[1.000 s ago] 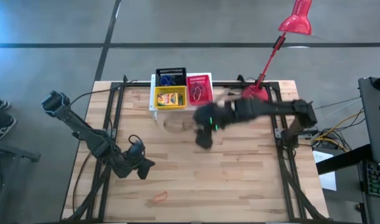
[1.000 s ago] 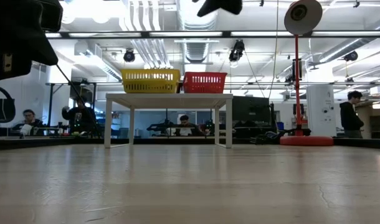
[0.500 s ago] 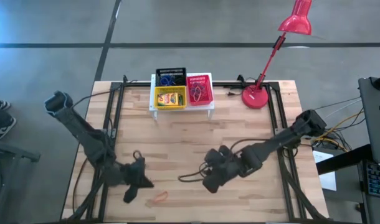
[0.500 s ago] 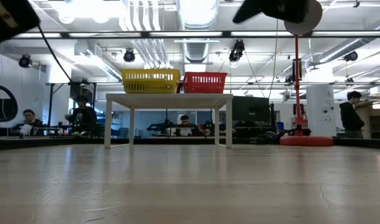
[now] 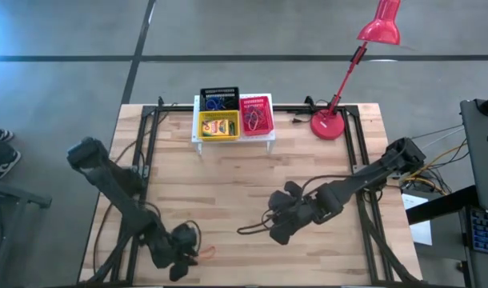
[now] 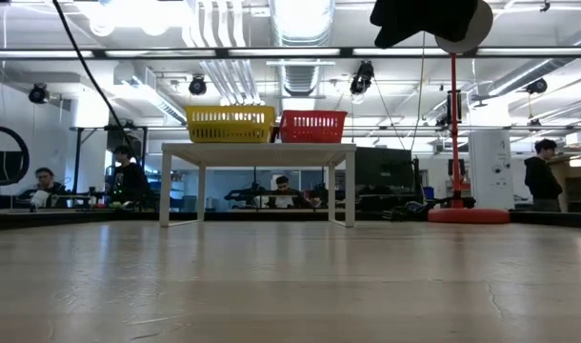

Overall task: Pick & Place Office Desk Supplies
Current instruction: Put the orange rubber band into the red basket on the shelf

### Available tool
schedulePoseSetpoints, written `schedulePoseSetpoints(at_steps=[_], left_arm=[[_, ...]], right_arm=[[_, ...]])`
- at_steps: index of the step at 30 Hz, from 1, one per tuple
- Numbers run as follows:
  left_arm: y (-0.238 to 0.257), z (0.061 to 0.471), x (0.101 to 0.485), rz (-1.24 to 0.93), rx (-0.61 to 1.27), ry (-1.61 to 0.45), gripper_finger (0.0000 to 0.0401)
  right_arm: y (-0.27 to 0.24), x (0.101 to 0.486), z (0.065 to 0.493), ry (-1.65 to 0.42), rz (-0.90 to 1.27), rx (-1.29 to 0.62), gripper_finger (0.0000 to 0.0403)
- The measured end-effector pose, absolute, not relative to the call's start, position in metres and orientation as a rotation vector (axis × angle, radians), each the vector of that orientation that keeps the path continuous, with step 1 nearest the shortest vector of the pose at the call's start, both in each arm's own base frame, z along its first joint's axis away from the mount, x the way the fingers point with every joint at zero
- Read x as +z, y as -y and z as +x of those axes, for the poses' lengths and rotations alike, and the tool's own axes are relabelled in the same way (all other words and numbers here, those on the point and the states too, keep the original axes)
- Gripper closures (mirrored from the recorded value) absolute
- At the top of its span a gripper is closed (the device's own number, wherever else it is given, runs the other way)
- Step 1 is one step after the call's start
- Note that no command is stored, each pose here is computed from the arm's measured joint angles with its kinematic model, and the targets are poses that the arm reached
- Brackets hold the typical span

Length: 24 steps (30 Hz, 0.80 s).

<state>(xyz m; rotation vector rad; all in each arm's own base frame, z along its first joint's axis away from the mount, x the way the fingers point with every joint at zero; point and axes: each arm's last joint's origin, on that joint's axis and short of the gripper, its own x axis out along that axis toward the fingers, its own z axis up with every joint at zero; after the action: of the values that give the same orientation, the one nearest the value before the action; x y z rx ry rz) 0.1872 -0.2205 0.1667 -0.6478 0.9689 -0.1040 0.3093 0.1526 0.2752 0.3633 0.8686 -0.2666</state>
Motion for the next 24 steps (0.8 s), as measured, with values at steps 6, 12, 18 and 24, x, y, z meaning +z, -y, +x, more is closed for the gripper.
schedulePoseSetpoints(at_steps=[6, 12, 18, 24], left_arm=[[0.24, 0.202, 0.151, -0.376, -0.14, -1.067, 0.0178], [0.25, 0.215, 0.133, -0.335, 0.113, -1.214, 0.0171], [0.259, 0.224, 0.131, -0.415, 0.197, -1.205, 0.0185], [0.26, 0.225, 0.132, -0.534, 0.272, -1.198, 0.0257]], right_arm=[[-0.147, 0.274, 0.295, -0.871, 0.35, -0.256, 0.0285], [-0.14, 0.275, 0.274, -0.871, 0.343, -0.241, 0.0289], [-0.129, 0.277, 0.256, -0.819, 0.372, -0.289, 0.0287], [-0.118, 0.27, 0.239, -0.756, 0.439, -0.349, 0.0293]])
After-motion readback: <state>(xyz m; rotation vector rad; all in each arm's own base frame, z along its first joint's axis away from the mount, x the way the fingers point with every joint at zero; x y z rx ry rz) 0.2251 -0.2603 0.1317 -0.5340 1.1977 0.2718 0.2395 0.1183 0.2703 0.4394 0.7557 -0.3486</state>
